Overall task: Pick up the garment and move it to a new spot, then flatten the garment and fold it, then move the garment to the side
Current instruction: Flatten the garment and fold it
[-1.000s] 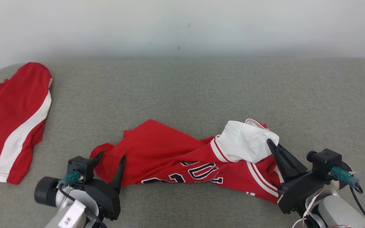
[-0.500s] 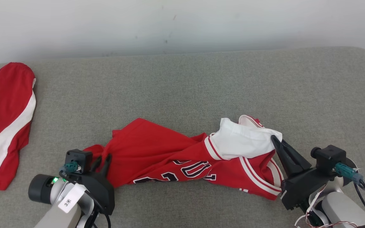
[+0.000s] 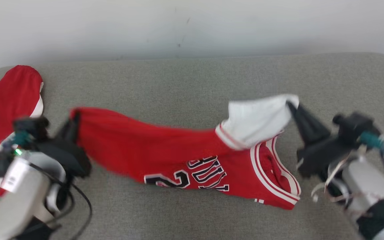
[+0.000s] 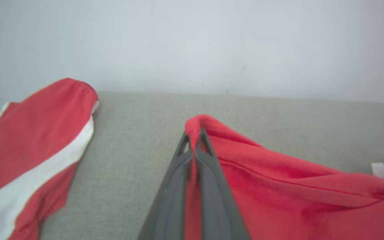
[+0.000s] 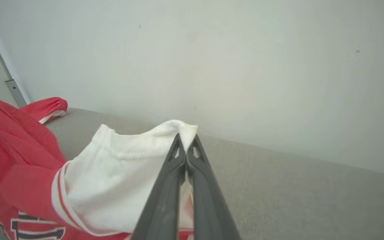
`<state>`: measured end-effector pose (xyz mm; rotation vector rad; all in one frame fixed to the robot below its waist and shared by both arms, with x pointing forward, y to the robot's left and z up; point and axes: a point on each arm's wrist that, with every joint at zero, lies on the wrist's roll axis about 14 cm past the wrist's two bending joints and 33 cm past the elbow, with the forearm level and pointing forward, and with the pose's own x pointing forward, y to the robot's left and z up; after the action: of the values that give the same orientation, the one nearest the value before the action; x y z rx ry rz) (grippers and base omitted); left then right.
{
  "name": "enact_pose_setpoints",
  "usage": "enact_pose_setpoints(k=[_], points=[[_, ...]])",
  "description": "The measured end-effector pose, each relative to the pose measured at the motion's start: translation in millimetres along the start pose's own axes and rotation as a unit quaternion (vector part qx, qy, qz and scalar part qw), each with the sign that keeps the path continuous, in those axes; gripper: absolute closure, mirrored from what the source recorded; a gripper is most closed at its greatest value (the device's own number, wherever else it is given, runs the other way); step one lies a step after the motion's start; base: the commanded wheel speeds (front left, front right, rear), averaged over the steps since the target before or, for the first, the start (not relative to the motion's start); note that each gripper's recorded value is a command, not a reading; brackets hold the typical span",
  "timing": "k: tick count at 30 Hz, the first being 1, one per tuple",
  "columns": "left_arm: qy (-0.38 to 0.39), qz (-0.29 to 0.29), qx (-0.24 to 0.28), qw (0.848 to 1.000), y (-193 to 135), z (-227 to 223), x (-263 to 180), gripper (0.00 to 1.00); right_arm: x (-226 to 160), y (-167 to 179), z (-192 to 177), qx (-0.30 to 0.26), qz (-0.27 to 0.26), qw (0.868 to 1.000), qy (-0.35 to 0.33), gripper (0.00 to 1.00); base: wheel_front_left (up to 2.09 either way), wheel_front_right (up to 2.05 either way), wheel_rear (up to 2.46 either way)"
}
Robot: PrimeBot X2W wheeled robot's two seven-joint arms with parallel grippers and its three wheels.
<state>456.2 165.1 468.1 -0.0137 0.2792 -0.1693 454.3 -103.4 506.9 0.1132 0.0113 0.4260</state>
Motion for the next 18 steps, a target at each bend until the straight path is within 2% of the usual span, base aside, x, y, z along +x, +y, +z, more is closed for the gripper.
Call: enact_pose_setpoints(k=[4,7,8,10,15,18], points=[[-0.102,0.031,-0.010,0.994,32,74,4,1.00,33,-8,74,-0.033,0.006,0.996,-0.088,1.00,0.00,0.00,0.00],[-0.174,0.035,-0.016,0.984,34,113,-6,1.00,39,-14,117,-0.052,0.003,0.989,-0.139,1.00,0.00,0.00,0.00],[-0.183,0.034,-0.018,0.982,33,115,-10,1.00,37,-13,118,-0.050,0.003,0.989,-0.141,1.00,0.00,0.00,0.00],[-0.173,0.029,-0.027,0.984,25,99,-18,1.00,30,-11,106,-0.038,0.004,0.991,-0.128,1.00,0.00,0.00,0.00],[-0.075,0.000,-0.067,0.995,-13,4,-44,1.00,-17,-6,9,0.004,-0.009,1.000,-0.009,1.00,0.00,0.00,0.00],[-0.028,-0.013,-0.072,0.997,-27,-32,-58,1.00,-43,-6,-26,0.028,-0.024,0.999,0.035,1.00,0.00,0.00,0.00]])
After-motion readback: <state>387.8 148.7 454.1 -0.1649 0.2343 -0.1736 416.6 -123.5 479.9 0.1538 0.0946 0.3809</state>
